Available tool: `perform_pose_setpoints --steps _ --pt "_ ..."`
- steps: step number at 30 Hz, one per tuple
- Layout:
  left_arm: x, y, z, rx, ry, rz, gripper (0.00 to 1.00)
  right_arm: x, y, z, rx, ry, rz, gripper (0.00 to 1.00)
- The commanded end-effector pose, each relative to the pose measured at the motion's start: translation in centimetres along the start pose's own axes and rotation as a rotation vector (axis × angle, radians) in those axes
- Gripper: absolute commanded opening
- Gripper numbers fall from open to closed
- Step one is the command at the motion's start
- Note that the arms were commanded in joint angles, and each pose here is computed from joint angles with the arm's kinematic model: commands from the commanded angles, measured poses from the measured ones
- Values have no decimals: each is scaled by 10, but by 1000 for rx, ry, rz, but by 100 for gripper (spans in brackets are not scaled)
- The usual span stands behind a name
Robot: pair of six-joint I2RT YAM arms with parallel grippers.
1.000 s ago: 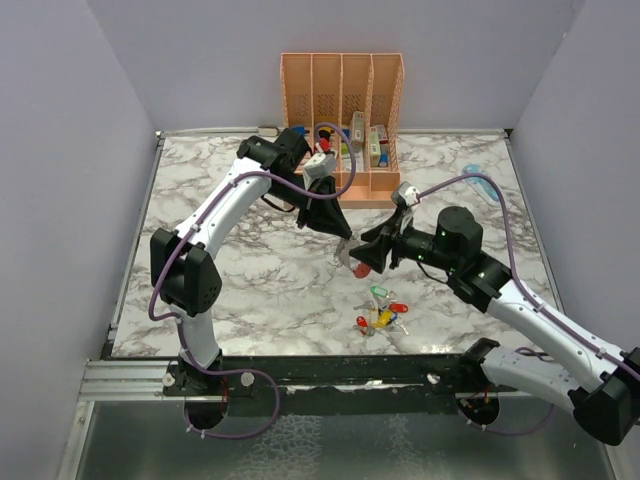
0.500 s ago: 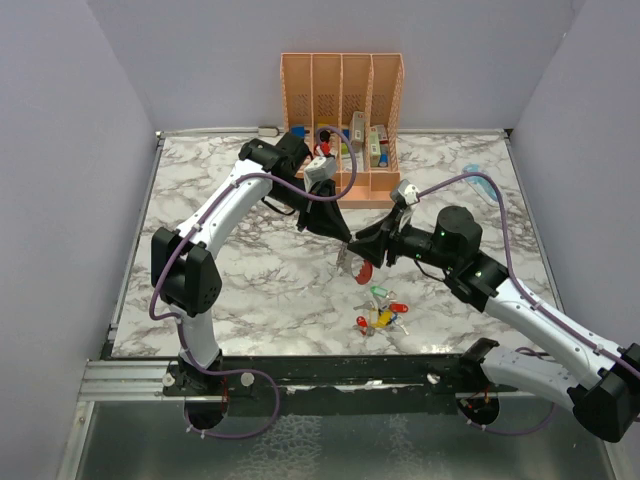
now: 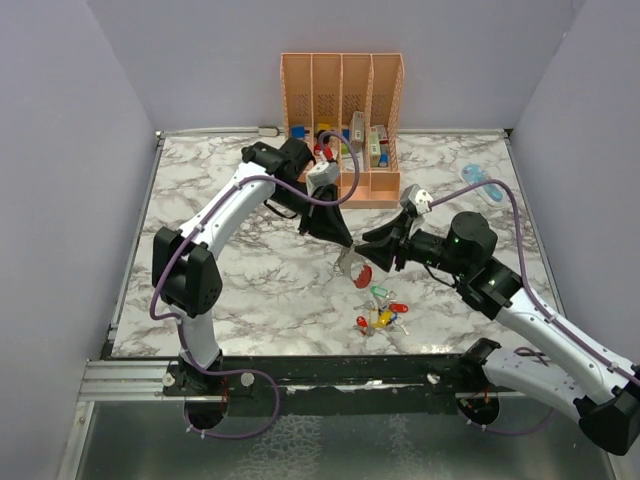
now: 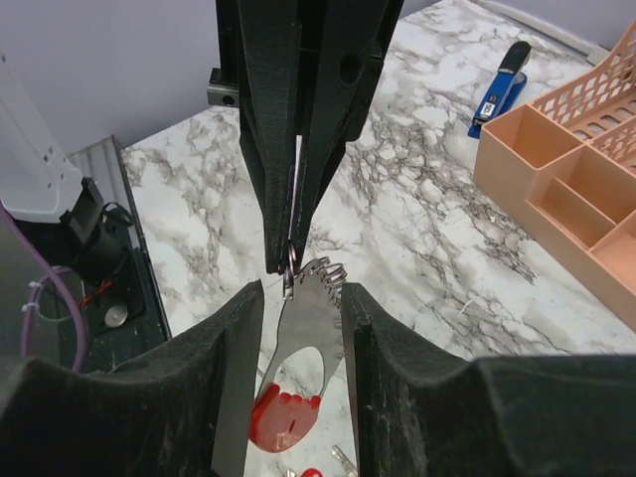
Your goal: Put the keys on the keyring
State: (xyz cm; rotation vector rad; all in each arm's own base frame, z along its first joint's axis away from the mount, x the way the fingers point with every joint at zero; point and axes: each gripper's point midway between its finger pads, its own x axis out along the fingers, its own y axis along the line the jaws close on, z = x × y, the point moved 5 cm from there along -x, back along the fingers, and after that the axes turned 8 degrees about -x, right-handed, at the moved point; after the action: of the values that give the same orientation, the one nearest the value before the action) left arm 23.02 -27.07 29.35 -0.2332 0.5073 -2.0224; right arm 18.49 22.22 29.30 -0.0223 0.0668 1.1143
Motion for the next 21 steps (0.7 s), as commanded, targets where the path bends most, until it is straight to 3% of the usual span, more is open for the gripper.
perform_pose_setpoints --steps 1,7,10,14,21 --pt "8 -21 8 54 6 -27 0 1 8 -1 -40 36 80 37" --pt "8 -18 1 55 111 43 0 -5 15 -2 -62 86 136 37" --pt "9 -6 -5 23 193 159 0 -11 16 -1 -74 123 149 37" --pt "5 -7 4 158 254 362 0 -17 15 0 -81 191 141 37" --pt "13 -12 6 179 334 353 0 -17 17 -18 -56 261 164 34"
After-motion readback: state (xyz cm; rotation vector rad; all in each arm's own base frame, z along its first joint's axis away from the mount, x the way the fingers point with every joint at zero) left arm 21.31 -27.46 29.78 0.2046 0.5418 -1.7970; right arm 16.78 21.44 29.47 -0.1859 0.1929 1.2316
